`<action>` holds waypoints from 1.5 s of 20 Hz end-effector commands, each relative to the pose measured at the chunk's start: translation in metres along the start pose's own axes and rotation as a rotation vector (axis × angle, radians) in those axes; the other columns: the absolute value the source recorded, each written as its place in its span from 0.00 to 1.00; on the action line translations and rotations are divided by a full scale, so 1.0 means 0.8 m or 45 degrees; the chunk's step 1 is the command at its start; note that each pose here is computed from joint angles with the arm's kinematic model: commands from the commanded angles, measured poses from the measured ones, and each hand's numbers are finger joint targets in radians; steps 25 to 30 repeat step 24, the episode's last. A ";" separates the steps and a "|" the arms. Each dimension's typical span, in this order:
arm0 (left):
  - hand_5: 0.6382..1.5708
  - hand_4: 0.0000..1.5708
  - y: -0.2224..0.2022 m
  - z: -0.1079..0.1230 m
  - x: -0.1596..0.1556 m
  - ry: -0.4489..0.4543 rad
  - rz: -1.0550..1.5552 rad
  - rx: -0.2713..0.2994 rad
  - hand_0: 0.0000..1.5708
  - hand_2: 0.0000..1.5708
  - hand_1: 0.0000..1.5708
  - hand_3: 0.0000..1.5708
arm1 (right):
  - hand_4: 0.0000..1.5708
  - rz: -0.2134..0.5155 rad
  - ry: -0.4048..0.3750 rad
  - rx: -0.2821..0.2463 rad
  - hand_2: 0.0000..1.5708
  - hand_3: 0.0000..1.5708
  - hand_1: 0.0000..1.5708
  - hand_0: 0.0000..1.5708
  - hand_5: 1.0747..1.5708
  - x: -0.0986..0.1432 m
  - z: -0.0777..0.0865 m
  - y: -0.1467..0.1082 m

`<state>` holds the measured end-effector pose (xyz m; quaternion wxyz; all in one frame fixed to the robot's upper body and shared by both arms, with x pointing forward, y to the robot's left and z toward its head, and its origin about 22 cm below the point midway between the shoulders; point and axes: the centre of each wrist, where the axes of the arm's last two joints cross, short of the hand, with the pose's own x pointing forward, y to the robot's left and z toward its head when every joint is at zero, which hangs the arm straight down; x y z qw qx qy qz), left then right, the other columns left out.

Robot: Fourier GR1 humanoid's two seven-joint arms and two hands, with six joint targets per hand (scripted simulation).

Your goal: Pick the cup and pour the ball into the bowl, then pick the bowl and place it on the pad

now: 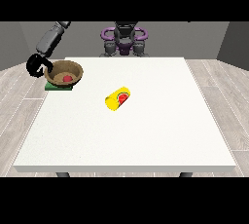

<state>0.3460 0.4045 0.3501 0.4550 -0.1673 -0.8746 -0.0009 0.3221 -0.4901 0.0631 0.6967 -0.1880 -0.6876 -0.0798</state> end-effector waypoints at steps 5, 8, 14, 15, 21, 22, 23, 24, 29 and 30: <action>1.00 0.00 -0.023 0.009 0.047 -0.098 -0.060 -0.042 0.00 0.00 0.00 0.00 | 0.17 -0.139 0.035 -0.215 1.00 0.99 1.00 1.00 0.98 0.023 0.002 -0.063; 0.99 0.00 -0.052 0.003 0.072 -0.142 -0.052 -0.085 0.00 0.00 0.00 0.00 | 0.00 -0.060 -0.023 -0.264 0.65 0.63 0.69 0.69 0.92 0.039 -0.010 -0.052; 0.99 0.00 -0.045 0.028 0.061 -0.142 -0.039 -0.047 0.00 0.00 0.00 0.00 | 0.00 -0.089 -0.092 -0.245 0.22 0.04 0.16 0.16 0.71 0.062 -0.008 -0.081; 0.99 0.00 -0.033 0.036 0.075 -0.150 -0.065 -0.049 0.00 0.00 0.00 0.00 | 0.00 -0.103 -0.107 -0.251 0.19 0.15 0.18 0.18 0.70 0.055 -0.001 -0.091; 0.99 0.00 -0.012 0.039 0.043 -0.101 -0.027 -0.015 0.00 0.00 0.00 0.00 | 0.00 -0.157 -0.085 -0.171 0.00 0.07 0.25 0.25 0.65 0.105 -0.017 -0.093; 0.99 0.00 -0.012 0.038 0.024 -0.012 0.015 -0.002 0.00 0.00 0.00 0.00 | 0.00 -0.148 -0.064 -0.109 0.05 0.20 0.26 0.26 0.63 0.108 -0.017 -0.093; 0.99 0.00 -0.008 0.040 0.022 0.008 0.006 0.007 0.00 0.00 0.00 0.00 | 0.12 -0.164 -0.106 -0.083 0.17 0.24 0.29 0.29 0.58 0.120 -0.019 -0.096; 0.99 0.00 0.009 0.042 -0.011 0.063 0.005 0.041 0.00 0.00 0.00 0.00 | 0.20 -0.154 -0.100 -0.039 0.08 0.26 0.24 0.24 0.60 0.132 -0.028 -0.080; 0.99 0.00 0.009 0.042 -0.011 0.063 0.005 0.041 0.00 0.00 0.00 0.00 | 0.20 -0.154 -0.100 -0.039 0.08 0.26 0.24 0.24 0.60 0.132 -0.028 -0.080; 0.99 0.00 0.009 0.042 -0.011 0.063 0.005 0.041 0.00 0.00 0.00 0.00 | 0.20 -0.154 -0.100 -0.039 0.08 0.26 0.24 0.24 0.60 0.132 -0.028 -0.080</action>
